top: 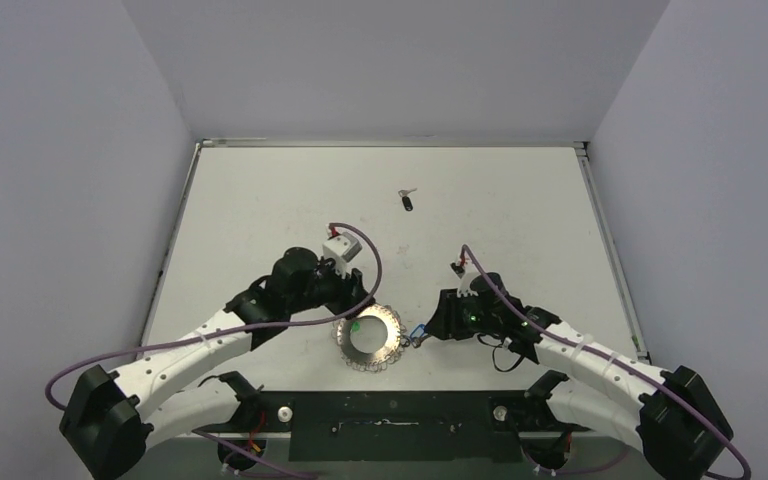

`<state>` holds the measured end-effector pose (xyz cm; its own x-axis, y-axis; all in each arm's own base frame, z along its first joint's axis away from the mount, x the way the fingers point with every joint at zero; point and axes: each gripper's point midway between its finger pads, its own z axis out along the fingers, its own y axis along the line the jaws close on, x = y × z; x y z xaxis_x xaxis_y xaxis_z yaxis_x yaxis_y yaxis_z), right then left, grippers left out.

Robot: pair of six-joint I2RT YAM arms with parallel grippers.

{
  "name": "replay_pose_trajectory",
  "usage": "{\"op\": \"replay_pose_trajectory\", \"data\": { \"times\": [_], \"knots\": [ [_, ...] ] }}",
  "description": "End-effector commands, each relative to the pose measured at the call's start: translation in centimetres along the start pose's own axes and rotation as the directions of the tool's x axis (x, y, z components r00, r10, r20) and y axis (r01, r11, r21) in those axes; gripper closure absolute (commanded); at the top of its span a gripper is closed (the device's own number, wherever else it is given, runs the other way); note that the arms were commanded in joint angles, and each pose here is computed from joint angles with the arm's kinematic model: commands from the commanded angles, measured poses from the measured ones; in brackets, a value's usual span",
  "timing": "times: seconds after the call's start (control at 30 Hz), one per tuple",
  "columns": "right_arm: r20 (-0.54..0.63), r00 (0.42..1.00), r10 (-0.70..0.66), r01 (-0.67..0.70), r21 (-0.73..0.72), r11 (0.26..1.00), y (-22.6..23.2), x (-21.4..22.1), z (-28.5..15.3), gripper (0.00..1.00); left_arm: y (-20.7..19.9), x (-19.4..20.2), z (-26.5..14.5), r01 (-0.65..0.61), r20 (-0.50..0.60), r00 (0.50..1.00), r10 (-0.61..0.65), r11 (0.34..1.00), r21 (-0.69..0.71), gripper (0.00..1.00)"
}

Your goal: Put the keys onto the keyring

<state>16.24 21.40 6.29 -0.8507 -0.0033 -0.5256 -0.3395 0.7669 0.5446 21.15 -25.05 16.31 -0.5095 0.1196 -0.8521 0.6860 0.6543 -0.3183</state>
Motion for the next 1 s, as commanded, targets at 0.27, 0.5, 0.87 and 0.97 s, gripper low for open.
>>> {"op": "replay_pose_trajectory", "data": {
  "times": [0.27, 0.5, 0.87, 0.97],
  "knots": [
    [-0.032, 0.977, -0.211, 0.208, -0.082, 0.975, 2.5, -2.0, 3.0, 0.56, -0.7, 7.8, 2.8, 0.163, -0.212, 0.96, -0.181, 0.982, -0.1, 0.4],
    [-0.11, 0.895, -0.431, 0.428, -0.054, 0.902, 4.0, -1.2, 4.6, 0.56, 1.3, 9.4, 1.4, 0.24, -0.185, 0.941, -0.284, 0.943, -0.229, 0.31],
    [-0.225, 0.816, -0.533, 0.548, 0.006, 0.837, 3.1, 0.7, 6.4, 0.6, 3.6, 9.9, -1.1, 0.338, -0.163, 0.902, -0.4, 0.889, -0.307, 0.24],
    [-0.251, 0.797, -0.55, 0.575, 0.033, 0.818, 2.5, 1.1, 6.6, 0.75, 3.7, 9.6, -1.3, 0.385, -0.149, 0.886, -0.439, 0.876, -0.291, 0.24]
  ]
}}
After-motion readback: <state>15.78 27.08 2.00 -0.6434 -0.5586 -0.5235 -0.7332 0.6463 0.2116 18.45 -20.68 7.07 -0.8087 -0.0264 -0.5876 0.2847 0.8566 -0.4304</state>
